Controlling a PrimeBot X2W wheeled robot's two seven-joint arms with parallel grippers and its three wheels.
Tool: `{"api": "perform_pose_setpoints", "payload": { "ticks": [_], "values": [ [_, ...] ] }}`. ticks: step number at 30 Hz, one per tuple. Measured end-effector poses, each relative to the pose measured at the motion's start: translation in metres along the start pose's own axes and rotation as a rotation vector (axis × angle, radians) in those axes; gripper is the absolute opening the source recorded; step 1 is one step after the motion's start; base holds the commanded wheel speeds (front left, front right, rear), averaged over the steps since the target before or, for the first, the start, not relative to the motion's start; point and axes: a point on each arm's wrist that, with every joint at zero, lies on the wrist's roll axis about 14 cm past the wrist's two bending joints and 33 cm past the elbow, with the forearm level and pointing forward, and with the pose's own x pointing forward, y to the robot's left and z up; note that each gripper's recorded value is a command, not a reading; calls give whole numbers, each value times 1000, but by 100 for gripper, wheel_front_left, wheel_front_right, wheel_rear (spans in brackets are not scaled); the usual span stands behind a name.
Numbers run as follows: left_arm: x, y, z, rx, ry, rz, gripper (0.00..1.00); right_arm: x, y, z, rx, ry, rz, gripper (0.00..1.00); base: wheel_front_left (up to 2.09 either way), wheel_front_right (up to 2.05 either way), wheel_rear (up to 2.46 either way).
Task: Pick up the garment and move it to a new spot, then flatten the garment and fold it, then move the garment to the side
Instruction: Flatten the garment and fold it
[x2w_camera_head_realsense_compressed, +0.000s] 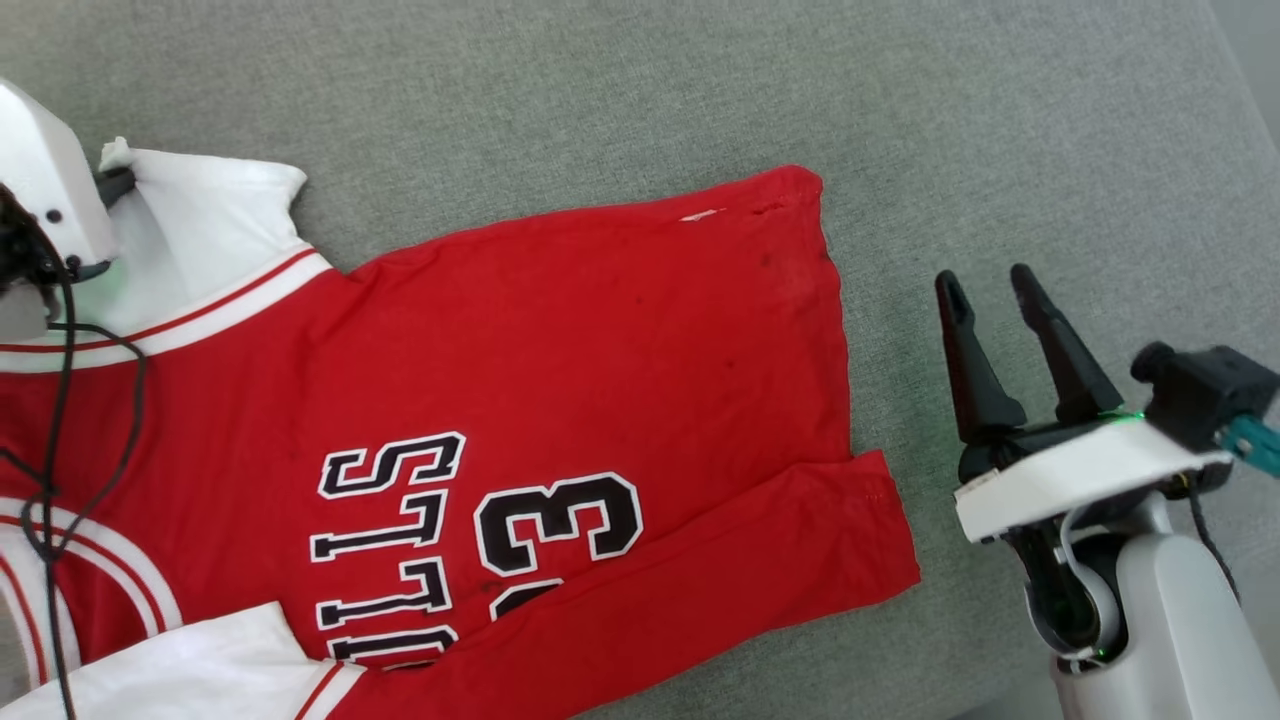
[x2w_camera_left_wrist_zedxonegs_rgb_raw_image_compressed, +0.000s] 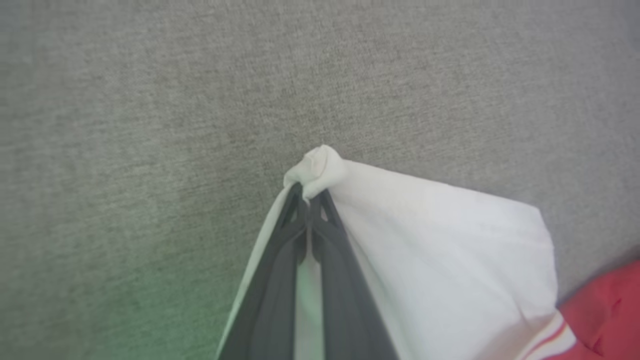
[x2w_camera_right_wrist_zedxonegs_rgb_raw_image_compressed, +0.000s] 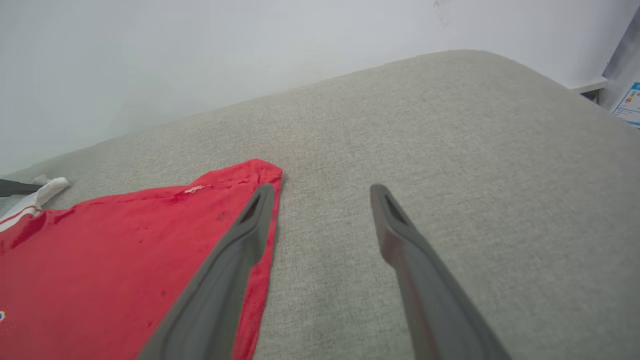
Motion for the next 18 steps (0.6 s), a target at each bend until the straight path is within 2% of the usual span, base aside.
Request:
{"api": "perform_pose_setpoints", "payload": {
  "ticks": [6,13,18],
  "values": [
    [-16,-3,16,-31,-154,8,0,22,13,-19,72,150,52,100,0,0,0],
    [-50,-7,42,-36,-362,4,0,56,24,-33,40,372,131,100,0,0,0],
    [-71,-2,47,-42,-466,11,0,80,38,-41,-23,526,175,100,0,0,0]
  ]
}}
